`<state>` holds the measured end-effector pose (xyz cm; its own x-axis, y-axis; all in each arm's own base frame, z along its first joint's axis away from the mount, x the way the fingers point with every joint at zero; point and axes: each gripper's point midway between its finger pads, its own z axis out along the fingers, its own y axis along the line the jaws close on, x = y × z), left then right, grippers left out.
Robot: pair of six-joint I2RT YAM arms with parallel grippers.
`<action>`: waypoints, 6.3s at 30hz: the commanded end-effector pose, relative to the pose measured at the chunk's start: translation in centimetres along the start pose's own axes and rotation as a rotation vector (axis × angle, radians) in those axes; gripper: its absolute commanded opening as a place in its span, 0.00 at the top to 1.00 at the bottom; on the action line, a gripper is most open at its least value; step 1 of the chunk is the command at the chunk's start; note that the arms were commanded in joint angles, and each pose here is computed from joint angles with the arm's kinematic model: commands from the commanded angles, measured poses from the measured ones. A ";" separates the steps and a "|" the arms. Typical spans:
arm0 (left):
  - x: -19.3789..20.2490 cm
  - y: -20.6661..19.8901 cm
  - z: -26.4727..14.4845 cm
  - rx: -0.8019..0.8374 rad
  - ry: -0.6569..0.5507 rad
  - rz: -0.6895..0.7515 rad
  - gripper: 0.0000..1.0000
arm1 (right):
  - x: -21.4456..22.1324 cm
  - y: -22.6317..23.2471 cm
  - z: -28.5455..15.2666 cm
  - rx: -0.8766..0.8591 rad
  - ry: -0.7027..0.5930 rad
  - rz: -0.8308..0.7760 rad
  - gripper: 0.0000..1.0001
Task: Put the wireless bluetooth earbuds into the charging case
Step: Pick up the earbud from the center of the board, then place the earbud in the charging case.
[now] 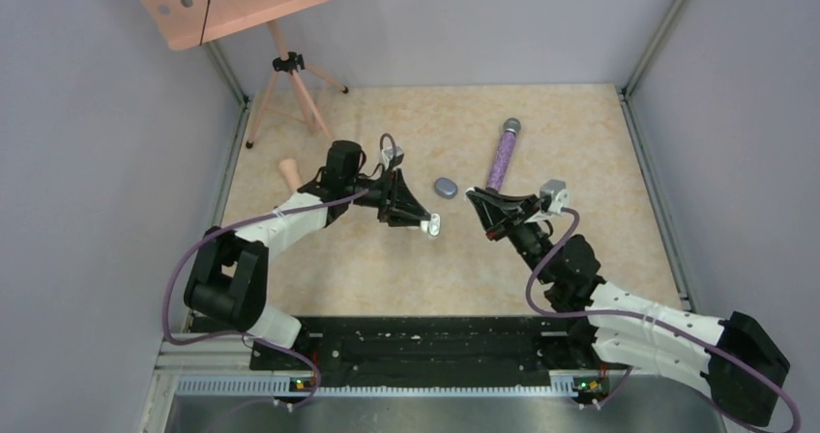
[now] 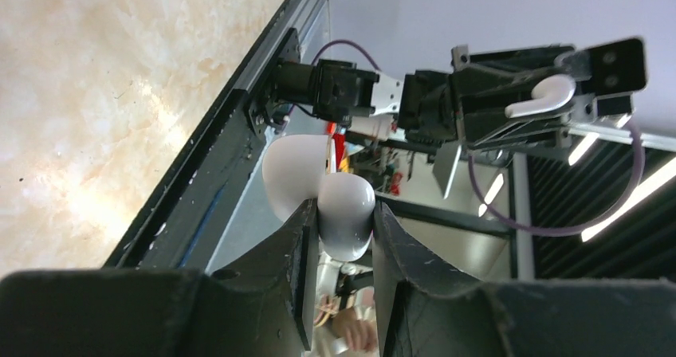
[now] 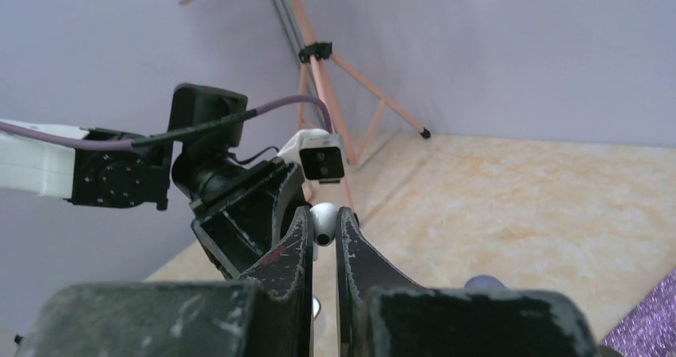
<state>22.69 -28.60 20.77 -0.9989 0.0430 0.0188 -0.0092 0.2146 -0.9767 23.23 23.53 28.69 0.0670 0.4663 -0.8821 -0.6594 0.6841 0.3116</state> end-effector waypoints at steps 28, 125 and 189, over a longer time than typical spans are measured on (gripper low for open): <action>2.1 -6.1 0.0 0.159 0.081 0.082 1.00 | 1.9 3.4 1.1 -0.127 -0.025 -0.065 1.00; 2.2 -5.8 0.1 0.124 0.085 0.108 1.00 | 0.0 -0.7 -0.2 0.201 0.050 0.163 1.00; 1.6 -5.3 0.4 0.108 0.072 0.101 1.00 | 3.0 1.9 -0.3 0.056 0.273 0.074 1.00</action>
<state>20.94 -29.94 23.90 -0.9920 0.1249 0.0205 -0.0033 0.1369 -0.9906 21.53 26.69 23.65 -0.2428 0.2931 -0.9247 -0.6265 0.6804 0.3802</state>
